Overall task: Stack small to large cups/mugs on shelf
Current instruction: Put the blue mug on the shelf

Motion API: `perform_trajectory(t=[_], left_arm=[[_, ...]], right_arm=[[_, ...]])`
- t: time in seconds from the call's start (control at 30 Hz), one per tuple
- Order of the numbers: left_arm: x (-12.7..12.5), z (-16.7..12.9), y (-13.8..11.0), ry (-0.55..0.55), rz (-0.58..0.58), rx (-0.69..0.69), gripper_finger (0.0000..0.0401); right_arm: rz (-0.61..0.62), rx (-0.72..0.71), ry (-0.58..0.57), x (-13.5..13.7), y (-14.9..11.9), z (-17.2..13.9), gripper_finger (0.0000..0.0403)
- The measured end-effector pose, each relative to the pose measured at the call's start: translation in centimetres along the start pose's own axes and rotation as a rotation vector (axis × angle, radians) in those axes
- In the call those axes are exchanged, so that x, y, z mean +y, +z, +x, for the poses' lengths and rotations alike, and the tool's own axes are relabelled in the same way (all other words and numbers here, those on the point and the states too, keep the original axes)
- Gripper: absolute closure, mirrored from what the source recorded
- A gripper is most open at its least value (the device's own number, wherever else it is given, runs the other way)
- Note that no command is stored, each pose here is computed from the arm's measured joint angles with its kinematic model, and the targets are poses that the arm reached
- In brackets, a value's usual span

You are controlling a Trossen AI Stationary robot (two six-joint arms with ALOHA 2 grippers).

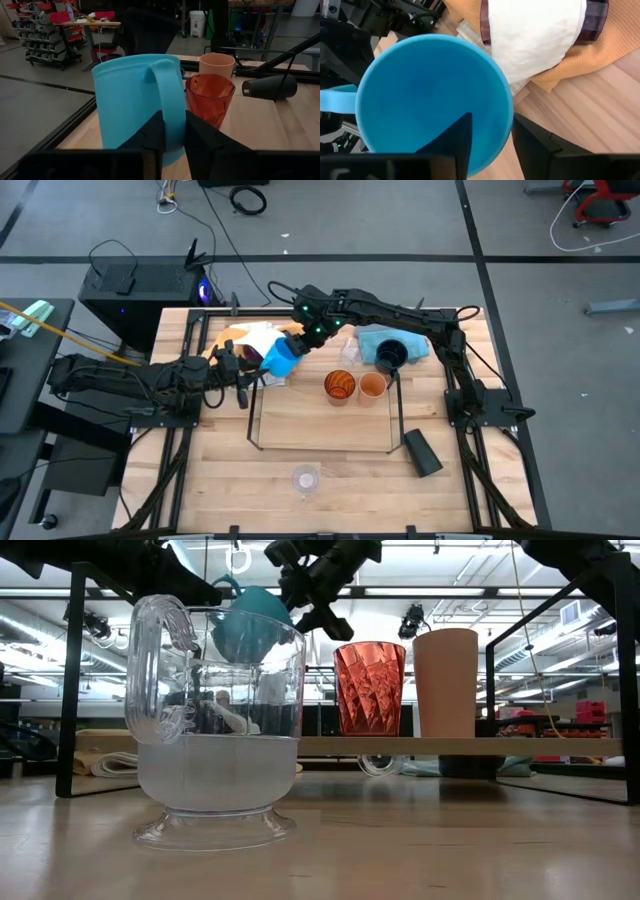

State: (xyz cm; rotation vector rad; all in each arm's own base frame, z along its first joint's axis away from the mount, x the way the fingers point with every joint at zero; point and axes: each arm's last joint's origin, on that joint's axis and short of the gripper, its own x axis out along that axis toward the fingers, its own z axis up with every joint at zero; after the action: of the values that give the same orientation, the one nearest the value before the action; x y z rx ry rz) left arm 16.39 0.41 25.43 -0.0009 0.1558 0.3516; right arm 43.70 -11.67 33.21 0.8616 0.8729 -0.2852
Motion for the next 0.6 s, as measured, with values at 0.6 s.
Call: perform_trajectory(t=[0.6], left_arm=[[0.00,0.00,-0.14,-0.002,0.002,0.014,0.0340]], right_arm=[[0.005,-0.059,0.031,-0.14,0.88,-0.42,0.0256]])
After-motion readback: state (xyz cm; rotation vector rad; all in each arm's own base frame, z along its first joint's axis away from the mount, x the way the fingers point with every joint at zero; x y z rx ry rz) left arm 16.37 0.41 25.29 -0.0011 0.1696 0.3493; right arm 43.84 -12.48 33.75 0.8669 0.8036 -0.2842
